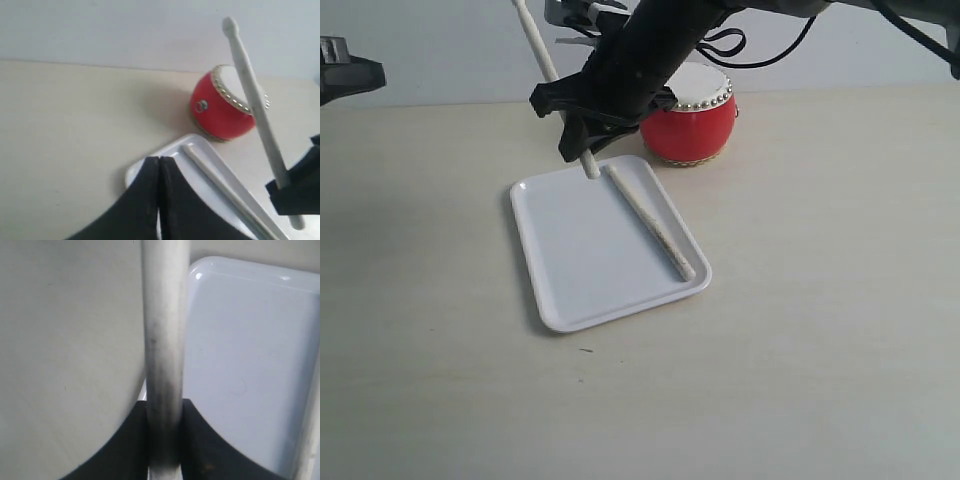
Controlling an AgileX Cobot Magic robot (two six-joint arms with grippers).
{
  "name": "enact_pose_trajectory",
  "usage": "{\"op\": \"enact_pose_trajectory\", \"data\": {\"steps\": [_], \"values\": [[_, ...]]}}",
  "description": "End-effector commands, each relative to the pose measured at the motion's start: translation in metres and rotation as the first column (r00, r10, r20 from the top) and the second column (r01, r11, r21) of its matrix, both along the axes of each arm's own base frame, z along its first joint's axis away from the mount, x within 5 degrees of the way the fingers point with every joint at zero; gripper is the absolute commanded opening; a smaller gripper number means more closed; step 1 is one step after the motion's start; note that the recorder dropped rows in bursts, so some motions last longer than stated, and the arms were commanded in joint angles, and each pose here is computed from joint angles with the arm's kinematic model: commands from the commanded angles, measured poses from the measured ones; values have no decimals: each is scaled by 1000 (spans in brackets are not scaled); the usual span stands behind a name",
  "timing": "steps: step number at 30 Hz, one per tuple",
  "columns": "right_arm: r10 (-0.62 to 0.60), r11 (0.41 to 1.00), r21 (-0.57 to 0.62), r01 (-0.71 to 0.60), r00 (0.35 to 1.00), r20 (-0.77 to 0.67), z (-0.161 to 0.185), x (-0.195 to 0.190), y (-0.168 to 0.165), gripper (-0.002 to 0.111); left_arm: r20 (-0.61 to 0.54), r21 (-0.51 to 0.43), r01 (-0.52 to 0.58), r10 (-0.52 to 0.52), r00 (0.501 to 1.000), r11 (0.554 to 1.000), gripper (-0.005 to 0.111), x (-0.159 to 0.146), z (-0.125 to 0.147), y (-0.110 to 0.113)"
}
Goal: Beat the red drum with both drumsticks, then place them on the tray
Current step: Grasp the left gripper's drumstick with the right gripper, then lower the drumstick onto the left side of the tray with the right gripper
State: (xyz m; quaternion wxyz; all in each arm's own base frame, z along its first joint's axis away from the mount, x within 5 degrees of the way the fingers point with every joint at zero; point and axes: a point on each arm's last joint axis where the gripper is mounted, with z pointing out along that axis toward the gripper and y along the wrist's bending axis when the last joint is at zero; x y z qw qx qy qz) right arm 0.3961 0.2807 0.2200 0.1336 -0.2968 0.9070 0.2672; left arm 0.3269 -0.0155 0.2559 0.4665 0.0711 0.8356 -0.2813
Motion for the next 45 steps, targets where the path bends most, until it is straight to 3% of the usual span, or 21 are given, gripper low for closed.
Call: {"op": "enact_pose_trajectory", "data": {"steps": [1, 7, 14, 19, 22, 29, 45], "values": [[5, 1000, -9, -5, 1000, -6, 0, -1, -1, 0, 72, 92, -155, 148, 986, 984, 0, -18, 20, 12], [21, 1000, -21, -21, 999, -38, -1, -4, -2, 0, 173, 175, -327, 298, 939, 929, 0, -48, 41, 24], [-17, 998, -57, 11, 994, -109, -3, -8, -5, 0, 298, 147, -351, 296, 907, 925, 0, -86, 72, 19], [-92, 972, -228, 63, 989, -117, -10, -8, -18, 0, 350, 134, -356, 292, 890, 925, 0, -102, 83, 17], [-148, 945, -311, 99, 979, -138, -17, -8, -24, 0, 353, 128, -334, 271, 895, 934, 0, -103, 84, 15], [-162, 953, -288, 90, 959, -234, -42, -9, -18, 0, 351, 125, -318, 258, 900, 940, 0, -103, 84, 13], [-65, 919, -391, -53, 958, -280, -96, -34, 19, 0, 351, 120, -295, 237, 906, 948, 0, -104, 84, 11]]}}
